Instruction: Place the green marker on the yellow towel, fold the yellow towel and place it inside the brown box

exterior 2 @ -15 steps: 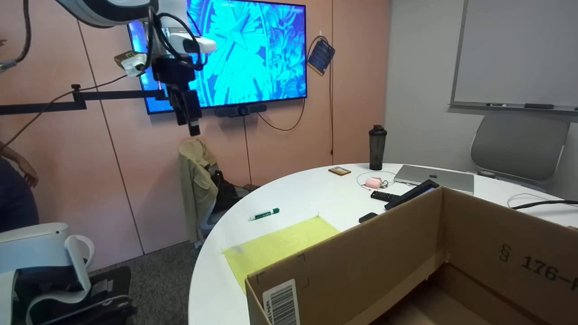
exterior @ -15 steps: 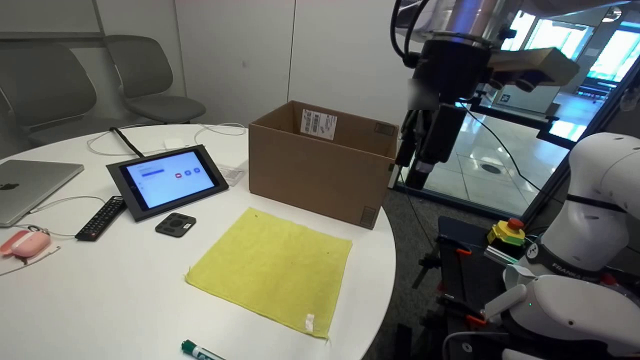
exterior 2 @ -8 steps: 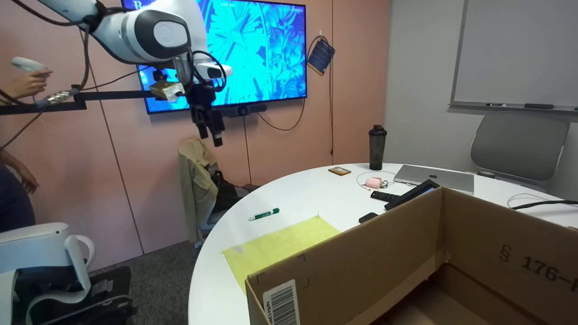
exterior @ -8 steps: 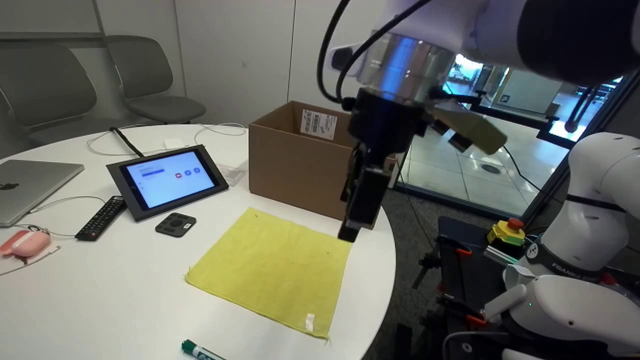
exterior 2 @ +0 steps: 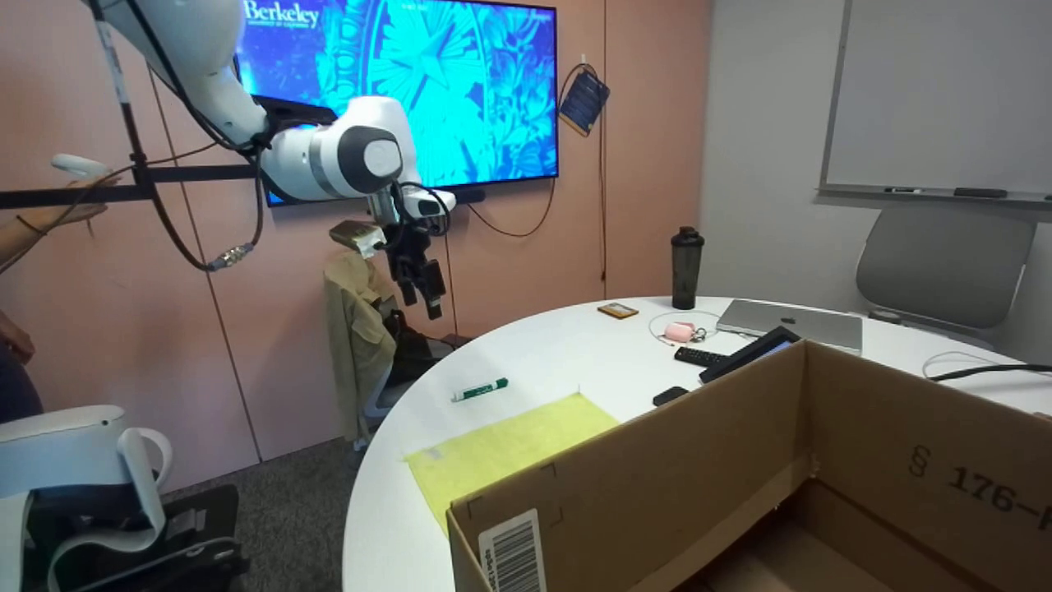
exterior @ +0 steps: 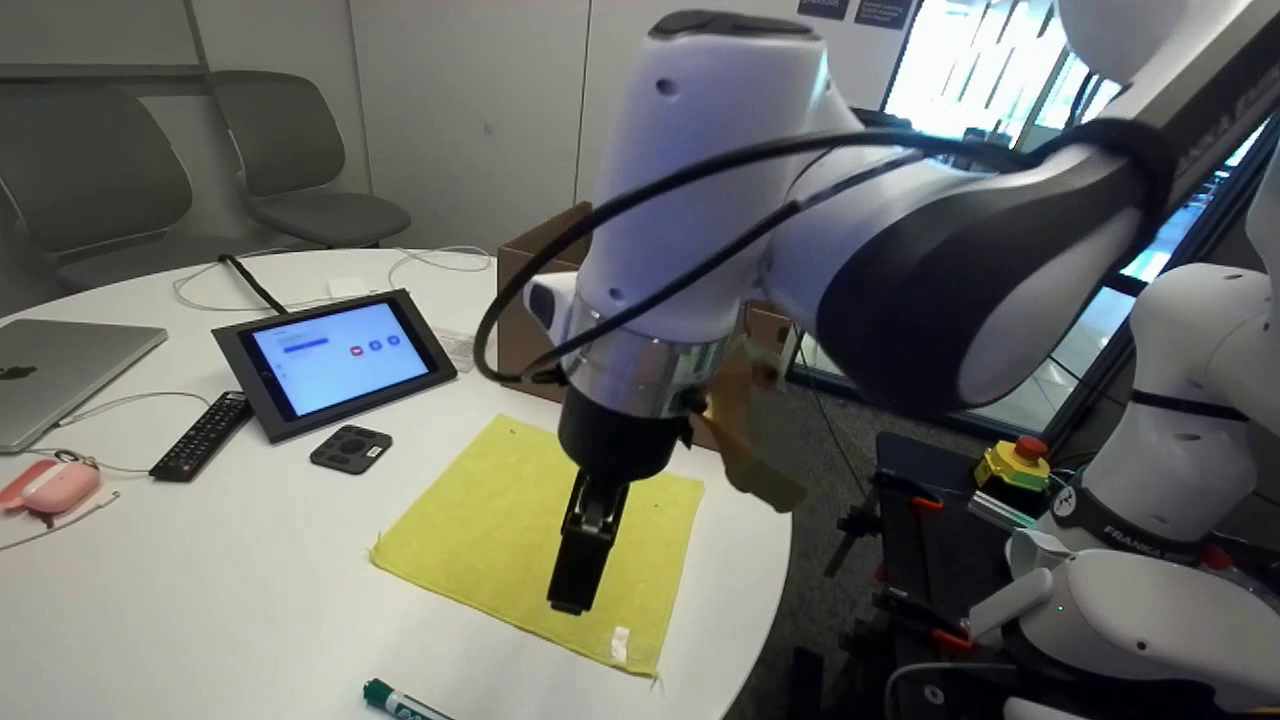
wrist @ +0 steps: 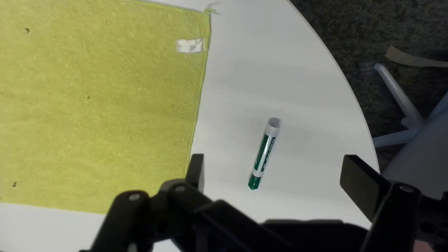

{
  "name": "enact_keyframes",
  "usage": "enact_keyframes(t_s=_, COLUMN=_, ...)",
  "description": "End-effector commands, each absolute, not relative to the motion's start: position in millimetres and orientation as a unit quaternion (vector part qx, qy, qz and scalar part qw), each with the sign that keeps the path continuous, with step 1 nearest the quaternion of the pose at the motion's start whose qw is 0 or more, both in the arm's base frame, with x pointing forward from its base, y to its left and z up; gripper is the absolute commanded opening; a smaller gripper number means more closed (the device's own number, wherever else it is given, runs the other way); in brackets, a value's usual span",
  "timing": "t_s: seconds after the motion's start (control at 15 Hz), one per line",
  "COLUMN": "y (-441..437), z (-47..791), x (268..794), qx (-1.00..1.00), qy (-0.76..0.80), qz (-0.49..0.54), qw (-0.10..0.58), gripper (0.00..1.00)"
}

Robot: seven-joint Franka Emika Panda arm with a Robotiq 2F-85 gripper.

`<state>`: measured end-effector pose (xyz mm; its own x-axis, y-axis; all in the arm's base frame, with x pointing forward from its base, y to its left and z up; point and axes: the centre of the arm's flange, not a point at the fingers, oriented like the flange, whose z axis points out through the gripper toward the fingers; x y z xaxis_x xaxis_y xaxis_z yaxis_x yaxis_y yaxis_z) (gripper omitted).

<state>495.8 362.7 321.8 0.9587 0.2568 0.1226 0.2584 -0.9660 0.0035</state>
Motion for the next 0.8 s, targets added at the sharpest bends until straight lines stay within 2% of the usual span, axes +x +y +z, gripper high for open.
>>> enact_keyframes(t_s=0.0, y=386, z=287, x=525, qx=-0.989, qy=-0.128, qz=-0.068, qw=0.007, gripper=1.0)
enact_keyframes(t_s=0.73, y=434, z=186, x=564, qx=-0.99, qy=-0.109, qz=-0.078, qw=0.036, gripper=1.0)
